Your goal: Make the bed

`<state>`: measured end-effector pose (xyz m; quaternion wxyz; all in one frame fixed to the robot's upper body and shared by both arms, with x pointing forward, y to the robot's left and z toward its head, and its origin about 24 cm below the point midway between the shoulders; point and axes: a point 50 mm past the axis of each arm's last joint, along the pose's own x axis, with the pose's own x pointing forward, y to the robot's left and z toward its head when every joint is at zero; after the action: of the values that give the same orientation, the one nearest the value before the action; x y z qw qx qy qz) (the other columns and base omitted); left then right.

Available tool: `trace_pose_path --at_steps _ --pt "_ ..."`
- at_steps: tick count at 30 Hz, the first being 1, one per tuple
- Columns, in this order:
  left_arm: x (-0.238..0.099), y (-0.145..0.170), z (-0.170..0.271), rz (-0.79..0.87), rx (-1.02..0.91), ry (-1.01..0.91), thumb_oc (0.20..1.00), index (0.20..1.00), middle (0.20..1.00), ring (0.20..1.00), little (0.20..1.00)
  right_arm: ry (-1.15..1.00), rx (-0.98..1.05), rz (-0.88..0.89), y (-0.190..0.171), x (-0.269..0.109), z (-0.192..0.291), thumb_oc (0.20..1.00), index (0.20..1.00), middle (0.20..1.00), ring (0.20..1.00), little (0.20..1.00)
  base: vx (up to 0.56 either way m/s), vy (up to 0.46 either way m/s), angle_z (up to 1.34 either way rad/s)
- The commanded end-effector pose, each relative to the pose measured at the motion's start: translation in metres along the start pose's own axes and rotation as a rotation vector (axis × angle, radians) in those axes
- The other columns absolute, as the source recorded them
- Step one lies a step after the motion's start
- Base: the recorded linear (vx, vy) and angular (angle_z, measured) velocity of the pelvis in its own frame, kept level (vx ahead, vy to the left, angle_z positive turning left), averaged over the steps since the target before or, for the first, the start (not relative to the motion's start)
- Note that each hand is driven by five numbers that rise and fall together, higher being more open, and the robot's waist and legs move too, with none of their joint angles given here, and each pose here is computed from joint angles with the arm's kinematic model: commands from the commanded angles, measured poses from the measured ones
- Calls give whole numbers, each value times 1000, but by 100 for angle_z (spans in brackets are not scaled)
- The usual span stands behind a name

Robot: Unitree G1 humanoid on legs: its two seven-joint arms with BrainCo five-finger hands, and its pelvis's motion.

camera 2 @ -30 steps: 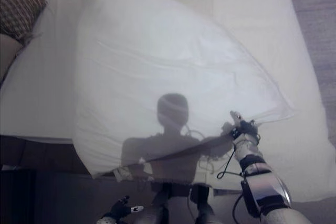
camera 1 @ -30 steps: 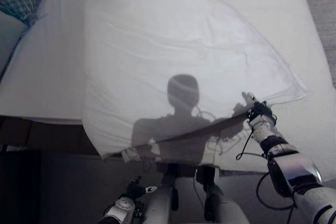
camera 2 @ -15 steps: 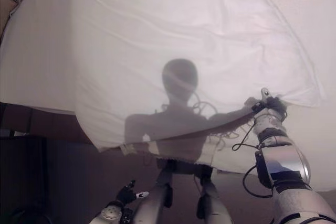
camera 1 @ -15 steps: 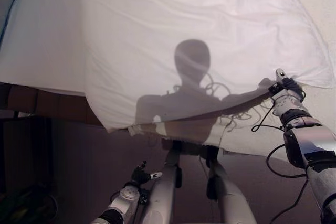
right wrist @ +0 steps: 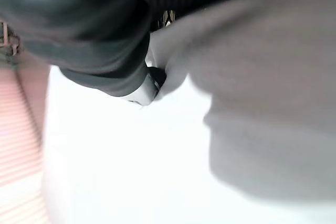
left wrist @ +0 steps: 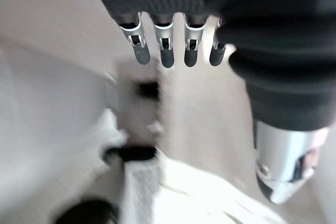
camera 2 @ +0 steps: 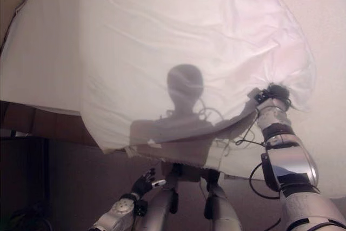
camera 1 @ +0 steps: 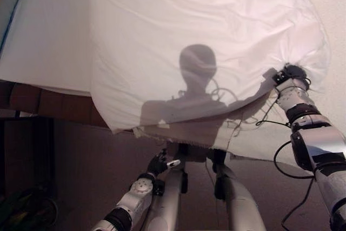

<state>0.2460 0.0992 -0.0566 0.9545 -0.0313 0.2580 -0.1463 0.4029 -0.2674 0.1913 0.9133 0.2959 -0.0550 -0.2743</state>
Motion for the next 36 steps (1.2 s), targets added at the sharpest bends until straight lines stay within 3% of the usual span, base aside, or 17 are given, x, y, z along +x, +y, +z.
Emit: trace_pose_path --at_steps 1,9,22,26,36 --pt "4 -17 24 -132 -48 -55 1000 1000 1000 1000 1000 -155 61 238 51 -17 28 200 200 200 200 200 -28 62 -10" --pt "15 -69 63 -310 -242 -52 1000 1000 1000 1000 1000 -197 11 411 77 -43 21 200 200 200 200 200 -52 50 -23" --pt "29 -131 96 -360 -670 20 1000 1000 1000 1000 1000 -114 -11 542 62 -82 -29 200 200 200 200 200 -33 -1 -18" --pt "31 -129 120 -353 -781 -38 1000 1000 1000 1000 1000 -96 21 571 57 -94 -38 200 200 200 200 200 -3 -6 -3" --pt "36 -85 188 -178 -1096 -288 1000 1000 1000 1000 1000 -56 186 533 30 -117 -54 200 200 200 200 200 4 -11 0"
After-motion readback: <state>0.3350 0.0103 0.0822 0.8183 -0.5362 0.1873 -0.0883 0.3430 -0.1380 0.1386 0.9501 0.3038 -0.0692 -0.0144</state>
